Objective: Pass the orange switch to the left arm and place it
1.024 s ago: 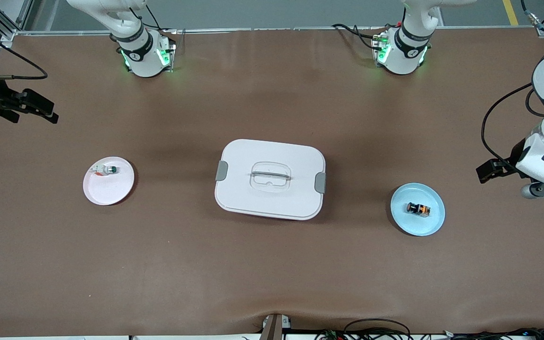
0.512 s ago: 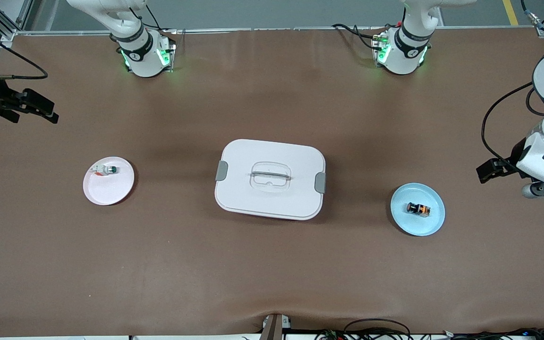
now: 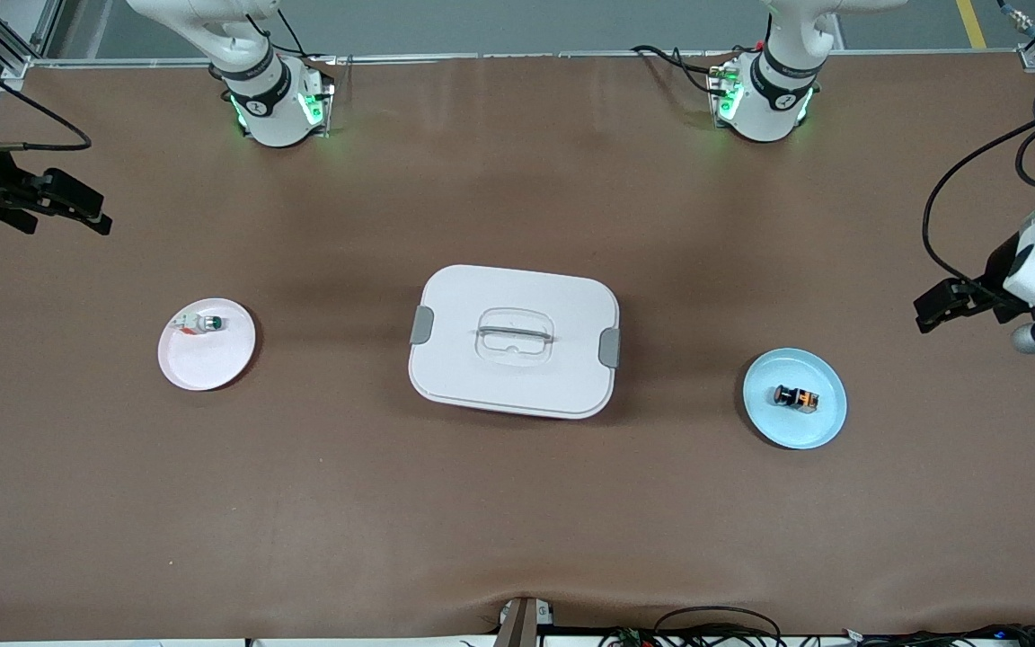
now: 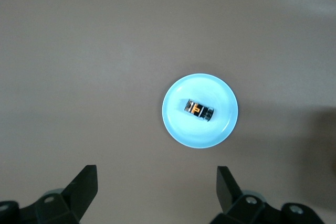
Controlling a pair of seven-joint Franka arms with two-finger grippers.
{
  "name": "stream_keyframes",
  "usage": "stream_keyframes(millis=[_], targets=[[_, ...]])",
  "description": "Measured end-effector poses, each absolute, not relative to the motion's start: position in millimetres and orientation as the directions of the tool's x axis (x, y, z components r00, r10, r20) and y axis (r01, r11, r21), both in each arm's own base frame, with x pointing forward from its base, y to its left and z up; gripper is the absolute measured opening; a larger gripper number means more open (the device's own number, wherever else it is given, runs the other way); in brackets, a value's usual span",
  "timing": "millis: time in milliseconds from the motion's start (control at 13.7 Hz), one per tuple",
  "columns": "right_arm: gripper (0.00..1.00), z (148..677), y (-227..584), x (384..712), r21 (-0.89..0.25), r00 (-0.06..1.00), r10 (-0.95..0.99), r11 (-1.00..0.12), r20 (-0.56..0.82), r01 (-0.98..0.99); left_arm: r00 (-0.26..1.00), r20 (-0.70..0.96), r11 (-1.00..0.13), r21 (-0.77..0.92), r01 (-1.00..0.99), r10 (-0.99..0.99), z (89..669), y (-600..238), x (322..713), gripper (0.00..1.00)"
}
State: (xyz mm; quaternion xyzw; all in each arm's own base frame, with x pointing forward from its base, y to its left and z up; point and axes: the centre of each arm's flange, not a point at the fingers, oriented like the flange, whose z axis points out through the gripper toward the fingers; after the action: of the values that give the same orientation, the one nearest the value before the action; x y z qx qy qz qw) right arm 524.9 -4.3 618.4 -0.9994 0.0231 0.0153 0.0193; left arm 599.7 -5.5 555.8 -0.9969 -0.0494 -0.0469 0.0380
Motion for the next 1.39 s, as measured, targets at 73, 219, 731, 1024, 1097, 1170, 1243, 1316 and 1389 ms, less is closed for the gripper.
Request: stream_keyframes(millis=[73, 219, 731, 1024, 1097, 1170, 1243, 1316, 1389], targets=[[1.0, 618, -4, 525, -0.038, 0.998, -0.045, -0.998, -0.032, -0.047, 0.991, 0.091, -0.992, -0.069, 0.104, 0.097, 564, -5, 596, 1.0], [1.0, 618, -4, 525, -0.038, 0.998, -0.045, -0.998, -0.031, -0.047, 0.991, 0.082, -0.993, -0.033, 0.11, 0.107, 585, -8, 591, 1.0], [1.0, 619, -4, 525, -0.038, 0.999, -0.044, -0.998, -0.026, -0.045, 0.993, 0.043, -0.994, 0.007, 0.107, 0.107, 623, -14, 571, 1.0], [1.0, 620, -4, 525, -0.038, 0.999, -0.044, -0.998, -0.028, -0.045, 0.994, 0.032, -0.994, 0.005, 0.107, 0.107, 627, -13, 566, 1.0], [1.0, 620, -4, 524, -0.038, 0.999, -0.044, -0.998, -0.029, -0.045, 0.994, 0.024, -0.994, 0.004, 0.106, 0.106, 626, -14, 565, 1.0], [1.0, 620, -4, 524, -0.038, 0.999, -0.044, -0.998, -0.03, -0.045, 0.994, 0.009, -0.994, 0.002, 0.105, 0.105, 625, -14, 563, 1.0], [1.0, 619, -4, 524, -0.038, 0.998, -0.044, -0.998, -0.033, -0.046, 0.995, 0.001, -0.995, 0.001, 0.104, 0.104, 624, -14, 562, 1.0], [1.0, 619, -3, 523, -0.037, 0.998, -0.044, -0.998, -0.04, -0.046, 0.995, 0.001, -0.995, 0.001, 0.103, 0.103, 625, -14, 562, 1.0], [1.0, 618, -3, 522, -0.037, 0.998, -0.047, -0.998, -0.048, -0.048, 0.995, 0.004, -0.995, 0.002, 0.103, 0.103, 626, -14, 562, 1.0]])
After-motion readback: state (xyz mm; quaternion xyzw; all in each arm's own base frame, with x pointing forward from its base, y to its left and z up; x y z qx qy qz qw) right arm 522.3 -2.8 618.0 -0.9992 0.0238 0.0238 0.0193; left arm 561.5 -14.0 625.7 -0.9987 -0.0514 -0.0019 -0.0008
